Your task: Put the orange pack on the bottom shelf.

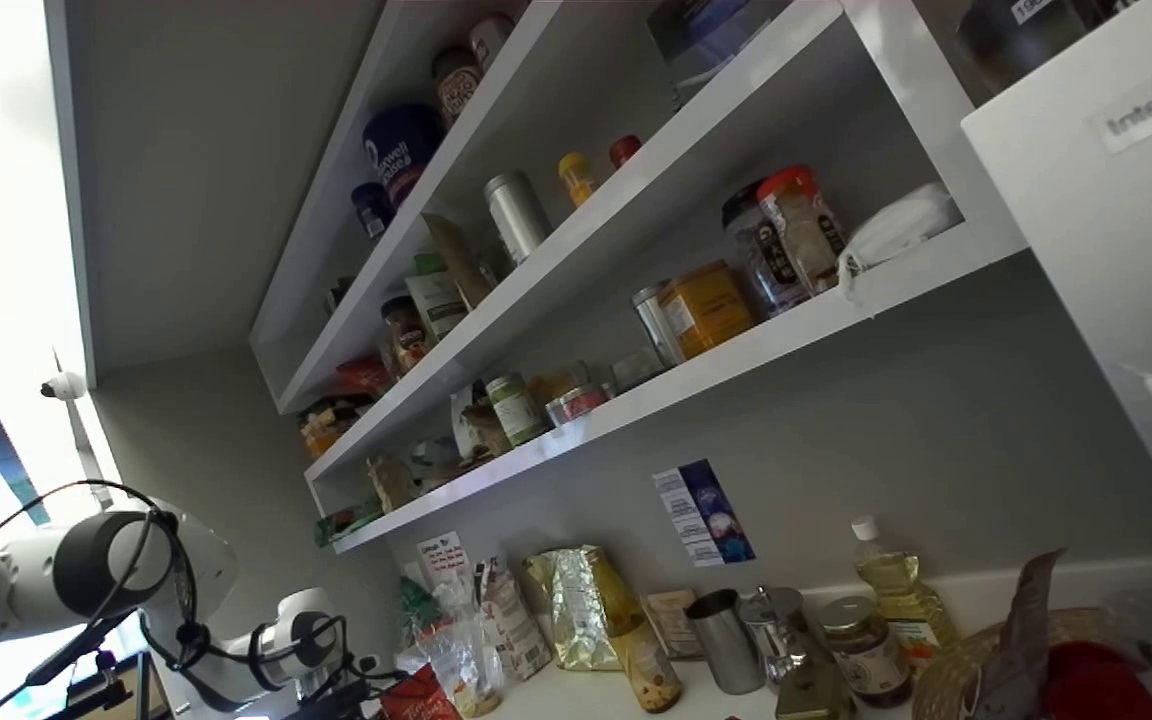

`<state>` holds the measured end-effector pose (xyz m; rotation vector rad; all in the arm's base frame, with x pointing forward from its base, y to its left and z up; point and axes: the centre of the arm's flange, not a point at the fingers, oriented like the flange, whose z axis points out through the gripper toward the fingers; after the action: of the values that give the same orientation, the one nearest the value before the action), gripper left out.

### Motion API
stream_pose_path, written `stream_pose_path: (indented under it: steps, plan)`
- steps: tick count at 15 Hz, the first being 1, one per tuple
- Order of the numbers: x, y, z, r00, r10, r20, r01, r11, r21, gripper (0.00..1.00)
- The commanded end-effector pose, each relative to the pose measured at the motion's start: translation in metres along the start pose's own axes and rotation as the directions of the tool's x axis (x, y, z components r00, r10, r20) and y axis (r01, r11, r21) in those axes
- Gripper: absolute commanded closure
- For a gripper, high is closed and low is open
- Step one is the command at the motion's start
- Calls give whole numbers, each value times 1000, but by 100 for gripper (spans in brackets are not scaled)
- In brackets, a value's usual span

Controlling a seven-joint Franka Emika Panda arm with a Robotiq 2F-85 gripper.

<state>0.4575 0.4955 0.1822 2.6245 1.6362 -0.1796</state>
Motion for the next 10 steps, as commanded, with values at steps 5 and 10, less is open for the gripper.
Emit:
stream_pose_path:
  steps: [5,10]
  plan:
    - [4,-31,-9,992,115,44,-91,922,-377,0]
    - [3,-36,-15,977,196,-80,-210,852,-480,0]
